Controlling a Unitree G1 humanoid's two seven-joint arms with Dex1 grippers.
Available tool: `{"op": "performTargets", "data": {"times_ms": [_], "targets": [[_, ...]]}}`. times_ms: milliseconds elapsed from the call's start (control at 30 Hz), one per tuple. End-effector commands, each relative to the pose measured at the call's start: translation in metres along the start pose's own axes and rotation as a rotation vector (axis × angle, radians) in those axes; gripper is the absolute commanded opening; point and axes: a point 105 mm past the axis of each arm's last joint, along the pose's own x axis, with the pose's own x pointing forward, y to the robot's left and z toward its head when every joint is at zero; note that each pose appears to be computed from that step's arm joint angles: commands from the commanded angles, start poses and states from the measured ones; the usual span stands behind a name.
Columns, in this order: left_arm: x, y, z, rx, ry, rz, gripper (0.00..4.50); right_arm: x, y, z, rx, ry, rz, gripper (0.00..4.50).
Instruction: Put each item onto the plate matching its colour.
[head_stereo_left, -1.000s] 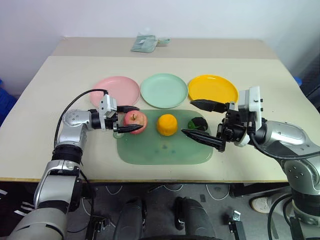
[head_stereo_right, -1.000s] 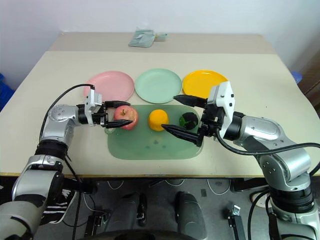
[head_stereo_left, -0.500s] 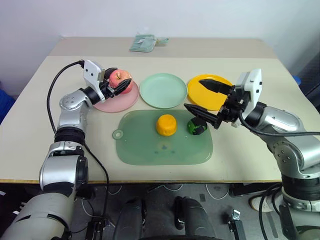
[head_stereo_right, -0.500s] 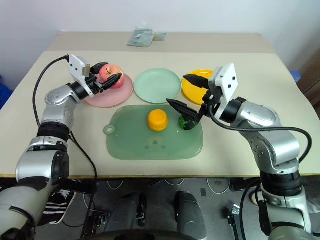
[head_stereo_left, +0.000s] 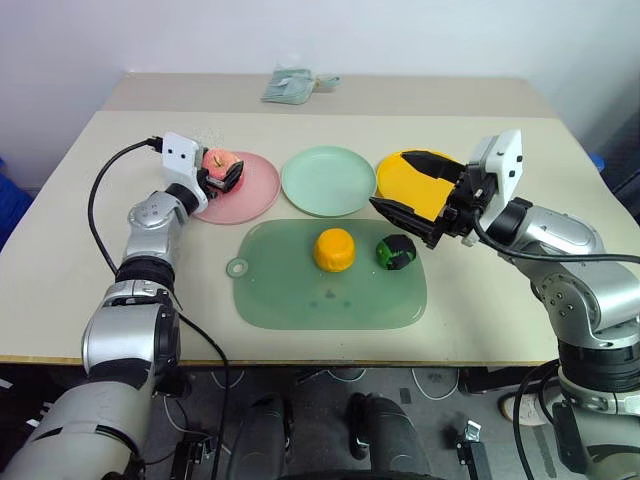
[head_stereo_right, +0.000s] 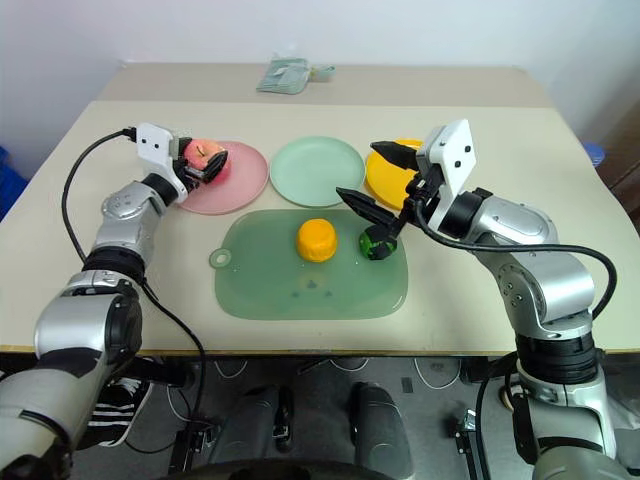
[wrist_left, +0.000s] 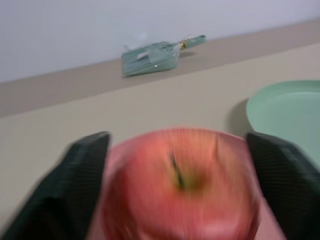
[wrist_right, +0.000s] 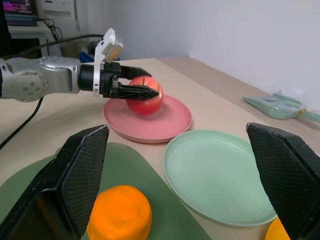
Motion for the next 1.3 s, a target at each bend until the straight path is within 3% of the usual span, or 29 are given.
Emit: {"op": "performTargets", "data": {"times_ms": [33, 133, 300, 400, 500, 700, 800, 1033, 1300], "targets": [[0.002, 0.009, 0.034, 0.016, -0.114, -0.004, 4.48, -0.002, 0.003, 0.014, -0.044, -0.041, 0.009, 4.50], [-0.002, 0.012, 0.047, 0.009, -0.170, -0.037, 4.48, -0.002, 0.004, 0.013, -0.042, -0.037, 0.016, 4.50], [-0.028, -0.018, 0.073, -0.071, -0.291, -0.482, 4.48, 0.000, 0.013, 0.006, -0.015, 0.001, 0.063, 4.50], [-0.065, -0.046, 0.062, -0.151, -0.197, -0.841, 4.48, 0.004, 0.019, 0.000, 0.003, 0.032, 0.088, 4.50], [-0.087, -0.056, 0.058, -0.221, -0.123, -0.966, 4.48, 0.007, 0.020, -0.004, 0.010, 0.046, 0.088, 4.50], [-0.100, -0.060, 0.054, -0.241, -0.042, -1.010, 4.48, 0.011, 0.023, -0.007, 0.034, 0.073, 0.097, 4.50], [-0.112, -0.053, 0.041, -0.216, 0.021, -1.010, 4.48, 0.031, 0.043, -0.018, 0.059, 0.133, 0.148, 4.50], [-0.115, -0.051, 0.049, -0.134, -0.063, -0.989, 4.48, 0.067, 0.050, -0.046, 0.106, 0.267, 0.129, 4.50], [-0.127, -0.051, 0.045, -0.117, -0.051, -0.974, 4.48, 0.075, 0.047, -0.070, 0.100, 0.377, 0.129, 4.50]]}}
